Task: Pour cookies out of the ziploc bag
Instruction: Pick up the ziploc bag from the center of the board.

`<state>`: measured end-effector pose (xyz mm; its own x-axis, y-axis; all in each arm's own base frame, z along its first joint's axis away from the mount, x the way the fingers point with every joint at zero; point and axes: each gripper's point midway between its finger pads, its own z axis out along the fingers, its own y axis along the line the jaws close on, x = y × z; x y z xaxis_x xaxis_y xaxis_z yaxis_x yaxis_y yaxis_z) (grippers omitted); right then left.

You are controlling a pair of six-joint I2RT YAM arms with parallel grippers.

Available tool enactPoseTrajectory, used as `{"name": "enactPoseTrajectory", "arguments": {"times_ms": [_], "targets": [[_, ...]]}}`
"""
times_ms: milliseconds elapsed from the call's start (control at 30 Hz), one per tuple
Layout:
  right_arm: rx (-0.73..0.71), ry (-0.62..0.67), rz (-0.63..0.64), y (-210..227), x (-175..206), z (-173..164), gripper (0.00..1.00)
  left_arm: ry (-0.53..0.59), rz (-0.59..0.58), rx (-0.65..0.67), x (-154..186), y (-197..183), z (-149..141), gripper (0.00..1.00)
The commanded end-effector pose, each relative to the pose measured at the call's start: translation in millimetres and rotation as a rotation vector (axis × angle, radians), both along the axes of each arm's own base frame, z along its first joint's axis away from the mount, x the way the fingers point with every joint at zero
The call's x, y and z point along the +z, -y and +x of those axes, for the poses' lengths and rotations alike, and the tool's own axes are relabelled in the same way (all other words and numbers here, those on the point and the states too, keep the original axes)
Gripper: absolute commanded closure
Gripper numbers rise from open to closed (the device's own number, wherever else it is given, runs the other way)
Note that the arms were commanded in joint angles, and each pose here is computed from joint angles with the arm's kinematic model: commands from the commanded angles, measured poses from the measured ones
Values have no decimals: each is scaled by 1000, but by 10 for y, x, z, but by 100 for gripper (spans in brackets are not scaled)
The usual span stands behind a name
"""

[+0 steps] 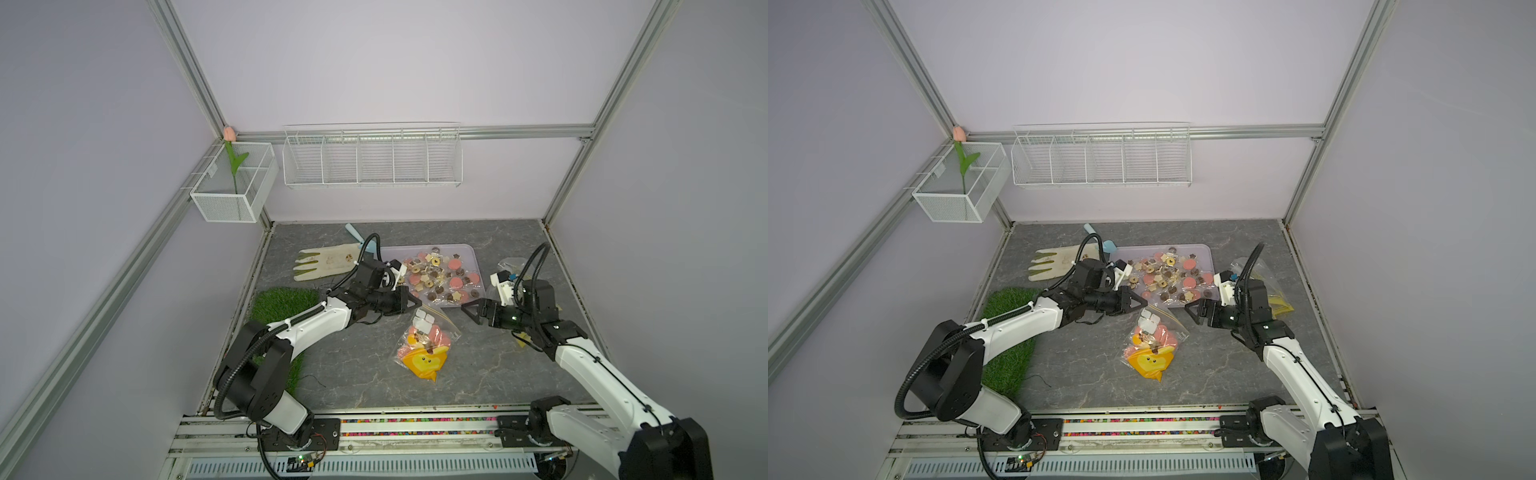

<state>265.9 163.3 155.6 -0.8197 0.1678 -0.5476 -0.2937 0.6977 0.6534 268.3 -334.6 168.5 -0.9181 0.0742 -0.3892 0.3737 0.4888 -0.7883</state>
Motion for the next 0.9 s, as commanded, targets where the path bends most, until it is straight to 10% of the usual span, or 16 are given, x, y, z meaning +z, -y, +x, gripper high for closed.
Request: {"name": "enactPoseTrajectory", "arguments": {"times_ms": [0,867], "targets": [[76,117,6,-148,113,-21,7,108,-22,-103,333,32,-130,100],[476,303,125,-880,361,-567,24,235,-20,-344,662,-55,-576,100]]}}
